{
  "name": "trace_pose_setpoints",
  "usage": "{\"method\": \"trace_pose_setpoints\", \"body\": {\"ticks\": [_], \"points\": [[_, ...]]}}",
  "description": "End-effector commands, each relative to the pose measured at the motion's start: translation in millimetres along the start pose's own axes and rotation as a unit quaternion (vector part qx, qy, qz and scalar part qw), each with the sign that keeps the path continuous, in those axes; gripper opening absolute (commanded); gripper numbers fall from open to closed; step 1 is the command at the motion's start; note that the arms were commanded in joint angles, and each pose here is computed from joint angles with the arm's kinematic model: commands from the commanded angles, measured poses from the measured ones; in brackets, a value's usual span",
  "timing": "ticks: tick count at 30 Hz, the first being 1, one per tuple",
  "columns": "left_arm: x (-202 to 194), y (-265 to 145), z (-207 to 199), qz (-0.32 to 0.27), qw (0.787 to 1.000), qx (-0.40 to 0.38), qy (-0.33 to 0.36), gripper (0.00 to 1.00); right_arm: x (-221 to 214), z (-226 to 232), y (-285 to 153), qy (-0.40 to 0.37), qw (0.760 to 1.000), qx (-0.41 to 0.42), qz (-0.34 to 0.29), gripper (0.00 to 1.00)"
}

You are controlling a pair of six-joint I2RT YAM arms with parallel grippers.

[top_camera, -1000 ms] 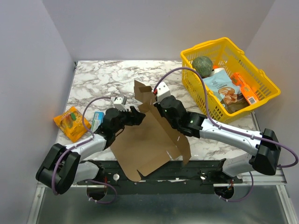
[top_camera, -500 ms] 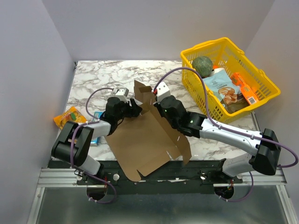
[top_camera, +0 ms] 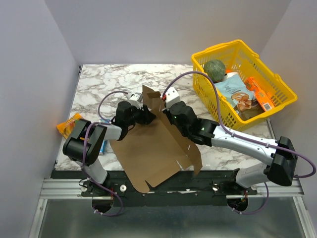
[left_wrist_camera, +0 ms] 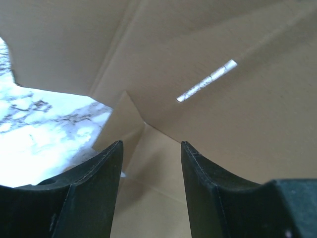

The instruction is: Fold the paper box

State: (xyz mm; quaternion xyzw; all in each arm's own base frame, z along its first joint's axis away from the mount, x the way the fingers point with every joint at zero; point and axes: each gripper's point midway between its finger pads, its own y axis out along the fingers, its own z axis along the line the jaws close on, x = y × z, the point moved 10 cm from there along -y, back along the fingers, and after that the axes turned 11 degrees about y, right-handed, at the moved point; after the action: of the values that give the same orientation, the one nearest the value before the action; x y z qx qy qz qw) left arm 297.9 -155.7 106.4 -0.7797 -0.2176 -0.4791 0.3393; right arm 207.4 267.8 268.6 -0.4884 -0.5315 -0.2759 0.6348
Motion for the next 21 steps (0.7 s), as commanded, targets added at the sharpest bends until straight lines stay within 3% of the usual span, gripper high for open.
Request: {"method": "trace_pose_setpoints", "body": {"ticks": [1,10,21], "points": [[0,-4,-2,-0.018,1.0,0.012,0.018,0.62,-32,4,4,-0.032,0.996,0.014,0.078,0.01],[17,-5,18,-0.025,0.998,0.059,0.017,0.78,-31,3,3,-0.029,0.996,0.019,0.08,0.01],[12,17,14,-0.007,1.0,0.004,0.021,0.76,-32,6,5,-0.035,0.995,0.02,0.088,0.01]]}}
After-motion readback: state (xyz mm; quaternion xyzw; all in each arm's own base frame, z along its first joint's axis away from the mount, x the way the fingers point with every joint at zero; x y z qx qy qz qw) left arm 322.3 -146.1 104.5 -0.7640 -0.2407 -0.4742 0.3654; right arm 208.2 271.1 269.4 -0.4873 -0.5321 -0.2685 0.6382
